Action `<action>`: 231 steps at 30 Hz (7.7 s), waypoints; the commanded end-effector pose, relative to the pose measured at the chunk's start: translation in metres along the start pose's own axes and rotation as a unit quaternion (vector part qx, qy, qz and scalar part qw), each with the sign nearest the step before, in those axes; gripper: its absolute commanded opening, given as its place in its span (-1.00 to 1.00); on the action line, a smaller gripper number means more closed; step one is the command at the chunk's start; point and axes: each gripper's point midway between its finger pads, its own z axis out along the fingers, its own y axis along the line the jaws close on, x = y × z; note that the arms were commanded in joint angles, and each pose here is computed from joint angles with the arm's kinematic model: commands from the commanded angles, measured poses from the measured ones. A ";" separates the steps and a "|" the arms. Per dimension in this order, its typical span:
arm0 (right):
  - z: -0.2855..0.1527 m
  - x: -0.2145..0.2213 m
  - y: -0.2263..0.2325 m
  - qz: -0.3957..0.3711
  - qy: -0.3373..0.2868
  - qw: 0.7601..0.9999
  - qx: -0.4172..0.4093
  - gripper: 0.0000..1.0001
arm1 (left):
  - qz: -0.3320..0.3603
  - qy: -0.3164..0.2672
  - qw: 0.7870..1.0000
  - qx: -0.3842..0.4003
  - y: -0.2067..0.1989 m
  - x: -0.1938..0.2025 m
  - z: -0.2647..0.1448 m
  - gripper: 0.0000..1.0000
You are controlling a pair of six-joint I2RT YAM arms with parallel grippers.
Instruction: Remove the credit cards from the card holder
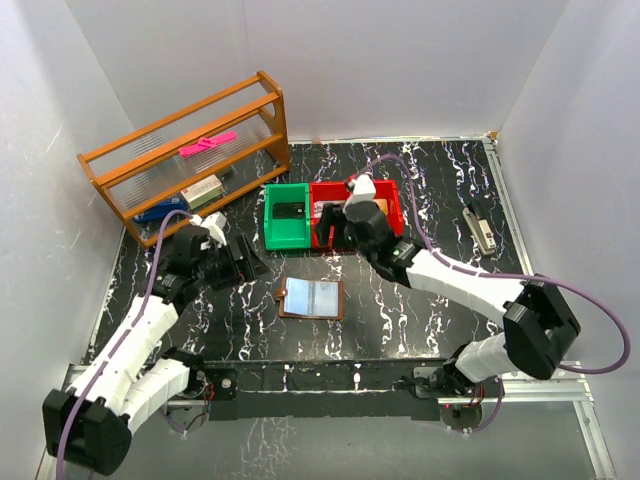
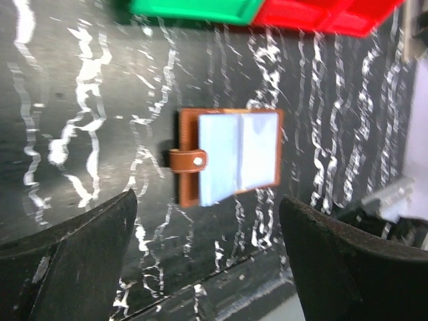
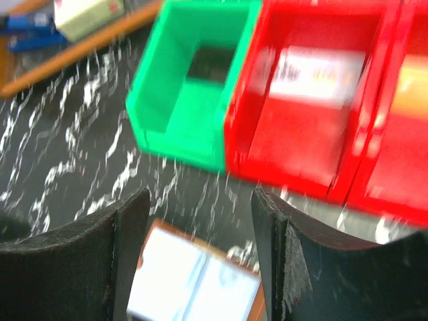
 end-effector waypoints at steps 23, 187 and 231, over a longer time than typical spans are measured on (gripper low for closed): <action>-0.048 0.161 0.003 0.255 0.224 0.940 -0.034 -0.22 | 0.058 0.184 0.981 0.010 -0.024 0.068 0.066 -0.04; -0.035 0.216 0.007 0.244 0.316 0.916 -0.045 -0.53 | -0.075 0.137 0.984 0.081 -0.041 0.106 0.120 -0.63; -0.032 0.218 0.014 0.241 0.329 0.911 -0.062 -0.49 | -0.060 0.147 0.980 0.120 -0.058 0.103 0.108 -0.85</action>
